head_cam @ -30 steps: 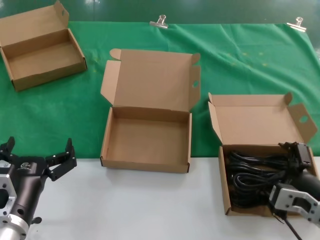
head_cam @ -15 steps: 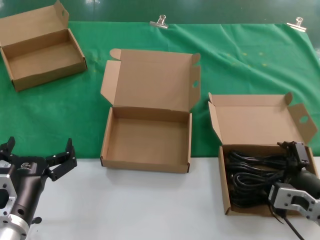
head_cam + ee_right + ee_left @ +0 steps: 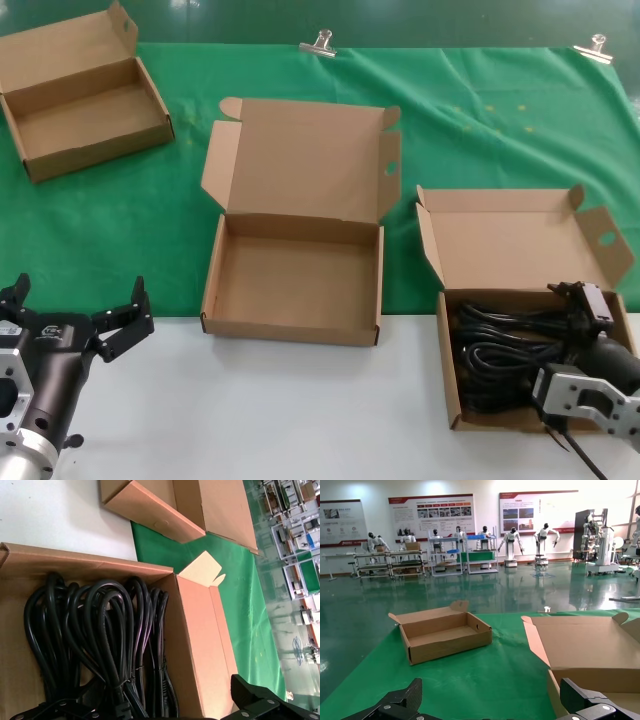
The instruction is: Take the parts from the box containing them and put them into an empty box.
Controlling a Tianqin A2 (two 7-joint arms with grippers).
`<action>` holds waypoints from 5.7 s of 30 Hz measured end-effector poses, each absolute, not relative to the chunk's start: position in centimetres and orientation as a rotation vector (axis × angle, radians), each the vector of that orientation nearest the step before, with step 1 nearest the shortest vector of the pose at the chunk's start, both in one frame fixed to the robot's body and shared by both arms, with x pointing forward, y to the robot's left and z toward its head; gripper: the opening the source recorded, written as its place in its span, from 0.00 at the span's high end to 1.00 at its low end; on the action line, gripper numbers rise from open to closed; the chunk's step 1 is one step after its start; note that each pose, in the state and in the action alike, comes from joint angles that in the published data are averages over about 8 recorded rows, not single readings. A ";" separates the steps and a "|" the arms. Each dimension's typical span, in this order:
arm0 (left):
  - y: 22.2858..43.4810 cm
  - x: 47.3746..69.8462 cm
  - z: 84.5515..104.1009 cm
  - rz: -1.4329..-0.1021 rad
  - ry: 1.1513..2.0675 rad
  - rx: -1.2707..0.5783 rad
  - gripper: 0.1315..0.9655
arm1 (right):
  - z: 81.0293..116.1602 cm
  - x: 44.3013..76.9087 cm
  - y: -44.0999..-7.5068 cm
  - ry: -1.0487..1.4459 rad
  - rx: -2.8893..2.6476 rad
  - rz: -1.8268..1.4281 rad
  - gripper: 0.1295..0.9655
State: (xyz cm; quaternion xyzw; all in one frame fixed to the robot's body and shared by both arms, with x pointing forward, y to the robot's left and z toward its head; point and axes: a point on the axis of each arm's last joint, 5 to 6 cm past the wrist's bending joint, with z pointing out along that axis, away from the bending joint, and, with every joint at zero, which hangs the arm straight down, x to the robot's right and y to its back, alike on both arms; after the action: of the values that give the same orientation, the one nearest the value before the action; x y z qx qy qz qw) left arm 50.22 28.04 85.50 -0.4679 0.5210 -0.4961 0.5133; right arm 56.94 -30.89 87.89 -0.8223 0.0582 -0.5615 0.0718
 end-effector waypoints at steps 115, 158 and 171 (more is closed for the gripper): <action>28.0 50.2 85.5 -1.193 1.253 -1.125 0.00 | 89.6 65.1 -12.1 -0.196 -2.188 -1.641 0.72; 28.0 50.2 85.5 -1.193 1.253 -1.125 0.00 | 92.1 59.8 -15.8 0.358 -1.759 -1.458 0.01; 28.0 50.2 85.5 -1.193 1.253 -1.125 0.00 | 91.1 58.5 -17.7 0.563 -1.602 -1.381 0.00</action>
State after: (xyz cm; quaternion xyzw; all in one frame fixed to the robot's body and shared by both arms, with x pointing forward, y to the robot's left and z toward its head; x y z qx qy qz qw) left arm 50.22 28.04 85.50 -0.4680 0.5210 -0.4961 0.5133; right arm 58.47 -17.67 91.11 -0.6503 0.2286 -0.5607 0.4588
